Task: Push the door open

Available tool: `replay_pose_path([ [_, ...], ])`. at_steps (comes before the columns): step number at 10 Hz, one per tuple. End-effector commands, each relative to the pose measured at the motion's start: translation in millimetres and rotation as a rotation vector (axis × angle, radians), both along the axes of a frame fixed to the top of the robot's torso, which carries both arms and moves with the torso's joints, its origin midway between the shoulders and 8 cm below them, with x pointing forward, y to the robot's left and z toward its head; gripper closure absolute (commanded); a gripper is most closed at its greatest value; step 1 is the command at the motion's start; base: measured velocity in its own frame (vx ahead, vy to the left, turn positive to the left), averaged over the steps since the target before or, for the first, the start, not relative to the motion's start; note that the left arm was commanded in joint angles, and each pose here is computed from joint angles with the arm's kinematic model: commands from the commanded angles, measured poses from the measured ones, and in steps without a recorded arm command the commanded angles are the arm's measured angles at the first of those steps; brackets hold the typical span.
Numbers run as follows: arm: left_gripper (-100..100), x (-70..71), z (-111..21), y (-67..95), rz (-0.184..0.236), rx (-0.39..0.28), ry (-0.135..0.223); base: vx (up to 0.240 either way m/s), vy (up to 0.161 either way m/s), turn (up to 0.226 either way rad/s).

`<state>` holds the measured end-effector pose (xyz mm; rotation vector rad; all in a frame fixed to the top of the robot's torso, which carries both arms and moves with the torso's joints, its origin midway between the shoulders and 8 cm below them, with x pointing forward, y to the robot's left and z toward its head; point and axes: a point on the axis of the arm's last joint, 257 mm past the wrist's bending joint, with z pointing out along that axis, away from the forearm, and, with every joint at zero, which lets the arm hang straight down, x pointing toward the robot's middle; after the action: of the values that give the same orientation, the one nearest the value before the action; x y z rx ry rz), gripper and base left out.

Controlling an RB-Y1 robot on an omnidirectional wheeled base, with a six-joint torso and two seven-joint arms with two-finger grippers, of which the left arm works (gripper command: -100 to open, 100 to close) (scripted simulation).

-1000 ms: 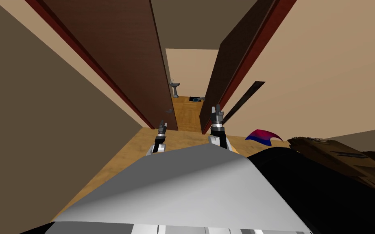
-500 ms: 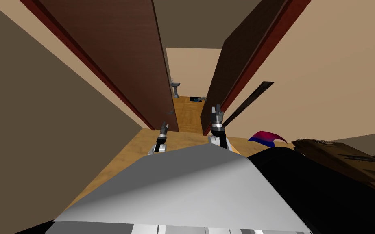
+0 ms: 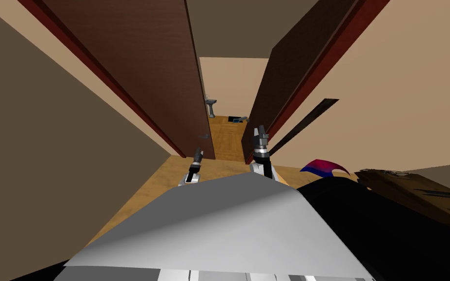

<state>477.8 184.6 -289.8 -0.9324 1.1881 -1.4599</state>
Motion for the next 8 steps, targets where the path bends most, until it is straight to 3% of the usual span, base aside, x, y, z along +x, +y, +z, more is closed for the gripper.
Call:
replay_pose_path([
  [1, -100, -0.1, -11.8, -2.6, -0.007, 0.001, 0.023, 0.094, 0.042, 0.004],
  [8, -100, -0.2, -52.1, -6.7, -0.03, 0.011, 0.109, 0.102, 0.039, 0.002],
])
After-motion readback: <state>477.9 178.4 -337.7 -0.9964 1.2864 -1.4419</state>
